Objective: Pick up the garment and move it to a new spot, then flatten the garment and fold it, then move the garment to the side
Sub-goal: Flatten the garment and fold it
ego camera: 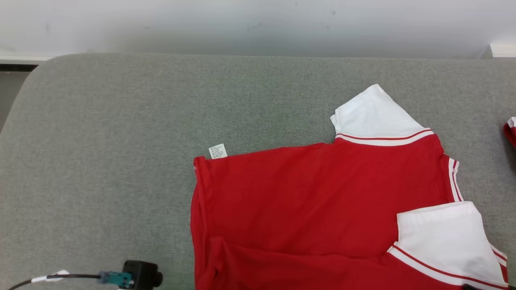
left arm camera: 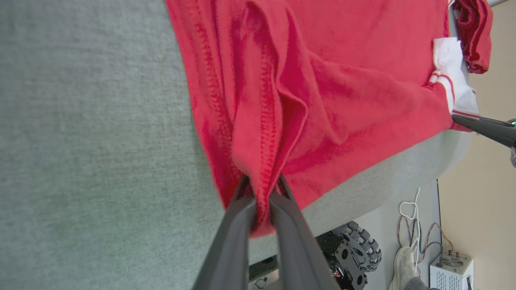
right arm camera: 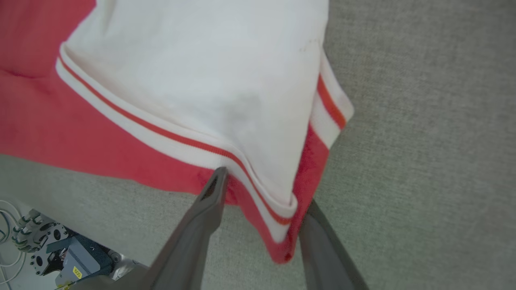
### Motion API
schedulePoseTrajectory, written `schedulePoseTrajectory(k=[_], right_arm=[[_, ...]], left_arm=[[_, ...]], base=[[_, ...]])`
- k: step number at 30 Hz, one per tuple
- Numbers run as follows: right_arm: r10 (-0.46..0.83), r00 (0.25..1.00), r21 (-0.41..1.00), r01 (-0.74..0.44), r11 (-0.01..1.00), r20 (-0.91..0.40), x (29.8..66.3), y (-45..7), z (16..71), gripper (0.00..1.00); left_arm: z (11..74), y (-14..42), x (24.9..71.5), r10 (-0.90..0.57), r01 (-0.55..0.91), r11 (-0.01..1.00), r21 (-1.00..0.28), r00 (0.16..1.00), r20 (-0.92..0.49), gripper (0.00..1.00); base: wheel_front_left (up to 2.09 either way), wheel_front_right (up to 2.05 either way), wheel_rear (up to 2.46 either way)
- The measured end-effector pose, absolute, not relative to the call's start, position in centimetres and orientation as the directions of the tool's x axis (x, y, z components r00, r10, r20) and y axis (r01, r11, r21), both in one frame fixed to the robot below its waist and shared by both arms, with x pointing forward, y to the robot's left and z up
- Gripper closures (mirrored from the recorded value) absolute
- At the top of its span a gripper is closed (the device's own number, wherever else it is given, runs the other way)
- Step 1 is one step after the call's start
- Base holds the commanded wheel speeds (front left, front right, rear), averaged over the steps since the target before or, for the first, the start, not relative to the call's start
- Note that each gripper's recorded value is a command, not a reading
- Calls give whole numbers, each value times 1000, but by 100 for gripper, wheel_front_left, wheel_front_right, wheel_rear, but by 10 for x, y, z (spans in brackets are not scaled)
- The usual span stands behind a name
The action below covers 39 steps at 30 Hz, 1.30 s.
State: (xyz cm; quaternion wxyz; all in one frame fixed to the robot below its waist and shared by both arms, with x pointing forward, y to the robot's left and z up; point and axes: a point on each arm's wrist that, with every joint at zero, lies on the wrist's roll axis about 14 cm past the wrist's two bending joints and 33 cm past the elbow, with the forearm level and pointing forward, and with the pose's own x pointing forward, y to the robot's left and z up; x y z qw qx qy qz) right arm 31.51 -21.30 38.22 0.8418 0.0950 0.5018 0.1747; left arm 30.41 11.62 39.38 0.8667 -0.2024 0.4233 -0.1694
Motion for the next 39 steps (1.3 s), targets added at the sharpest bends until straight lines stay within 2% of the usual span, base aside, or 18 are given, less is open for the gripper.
schedulePoseTrajectory(k=[4,6,11,15,20,23,30,39], right_arm=[[365,466,304,-202,931,-806,324,-222,386,0],[345,513,266,-223,938,-786,340,-231,401,0],[365,679,184,-325,927,-637,419,-221,460,0],[373,744,106,-381,918,-554,483,-199,478,0],[405,743,82,-431,898,-532,544,-150,462,0],[398,725,69,-438,896,-563,565,-134,438,0],[387,656,63,-460,886,-648,582,-112,389,0],[370,635,50,-463,885,-678,590,-110,379,0]], left_arm=[[397,131,313,-411,101,884,-457,635,-654,0],[406,152,330,-345,90,913,-397,690,-637,0],[443,170,393,-261,125,952,-281,811,-523,0],[452,147,432,-300,178,942,-284,827,-475,0],[440,136,459,-295,192,949,-250,818,-494,0],[431,131,463,-302,193,947,-257,805,-511,0],[419,131,470,-292,189,952,-240,792,-536,0],[416,126,481,-305,222,952,-213,777,-551,0]], base=[[0,0,0],[0,0,0],[0,0,0],[0,0,0],[0,0,0],[0,0,0],[0,0,0],[0,0,0]])
